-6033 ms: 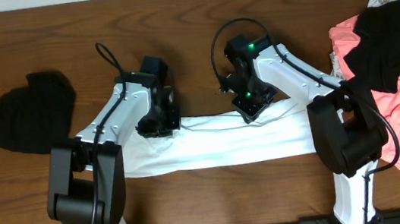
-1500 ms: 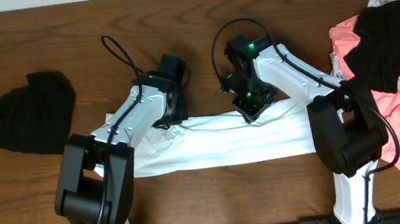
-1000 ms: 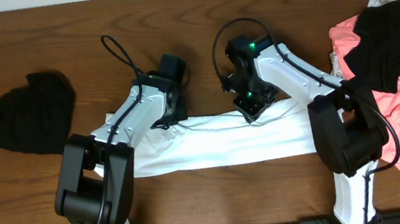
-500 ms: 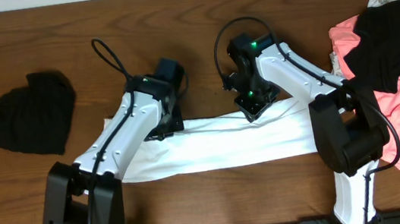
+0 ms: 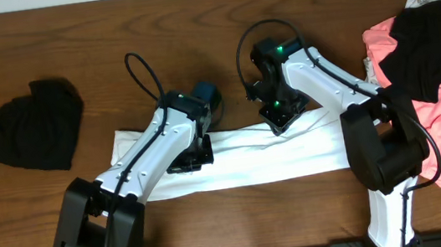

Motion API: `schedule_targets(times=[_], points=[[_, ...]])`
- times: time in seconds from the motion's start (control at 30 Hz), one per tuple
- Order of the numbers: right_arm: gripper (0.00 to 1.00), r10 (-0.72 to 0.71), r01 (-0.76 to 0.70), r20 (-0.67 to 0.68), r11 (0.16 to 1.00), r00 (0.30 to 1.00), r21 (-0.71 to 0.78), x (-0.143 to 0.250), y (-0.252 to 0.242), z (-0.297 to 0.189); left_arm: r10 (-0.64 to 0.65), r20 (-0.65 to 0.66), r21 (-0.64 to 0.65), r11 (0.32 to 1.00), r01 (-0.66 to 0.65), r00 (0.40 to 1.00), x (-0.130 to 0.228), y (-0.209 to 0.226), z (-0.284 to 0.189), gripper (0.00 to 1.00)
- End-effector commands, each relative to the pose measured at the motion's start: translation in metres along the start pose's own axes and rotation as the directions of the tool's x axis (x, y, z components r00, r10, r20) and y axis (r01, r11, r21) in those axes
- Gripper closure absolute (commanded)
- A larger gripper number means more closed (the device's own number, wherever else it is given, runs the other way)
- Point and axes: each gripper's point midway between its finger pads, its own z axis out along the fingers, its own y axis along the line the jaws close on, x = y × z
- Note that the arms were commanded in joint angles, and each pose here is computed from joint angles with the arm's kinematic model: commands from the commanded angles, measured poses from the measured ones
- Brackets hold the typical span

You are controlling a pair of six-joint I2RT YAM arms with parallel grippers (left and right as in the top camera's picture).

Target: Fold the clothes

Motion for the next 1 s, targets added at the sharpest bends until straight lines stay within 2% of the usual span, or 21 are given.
schedule_targets(times=[0.0,0.13,0.33,0.57,0.87,0.93,0.97], points=[[0.67,0.010,-0.011,0.035,1.000,0.999,0.019,-0.003,-0.003,-0.014,-0.004,0.056,-0.139,0.990,0.012,0.998,-0.007,0.025,0.004,0.94],[0.66,0.012,-0.013,0.023,1.000,1.000,0.016,0.001,-0.002,-0.014,0.003,0.132,-0.252,0.967,0.031,0.991,-0.021,0.047,-0.001,0.94],[0.66,0.049,-0.049,-0.017,0.999,0.999,0.004,0.012,-0.004,-0.015,-0.013,0.134,-0.257,0.965,0.047,0.991,-0.023,0.053,-0.001,0.93],[0.66,0.085,-0.086,-0.064,0.996,0.994,-0.011,0.024,-0.004,-0.016,-0.023,0.092,-0.189,0.981,0.040,0.996,-0.016,0.040,0.003,0.93],[0.64,0.224,-0.221,-0.091,0.974,0.970,0.041,0.037,-0.025,-0.017,-0.028,0.049,-0.140,0.990,0.034,0.998,-0.009,0.032,0.005,0.93],[0.64,0.245,-0.243,-0.105,0.969,0.964,0.037,0.042,-0.028,-0.016,-0.029,0.033,-0.121,0.992,0.033,0.999,-0.006,0.029,0.005,0.83],[0.63,0.258,-0.256,-0.110,0.966,0.960,0.036,0.045,-0.030,-0.015,-0.030,0.025,-0.112,0.993,0.032,0.999,-0.005,0.027,0.005,0.83]])
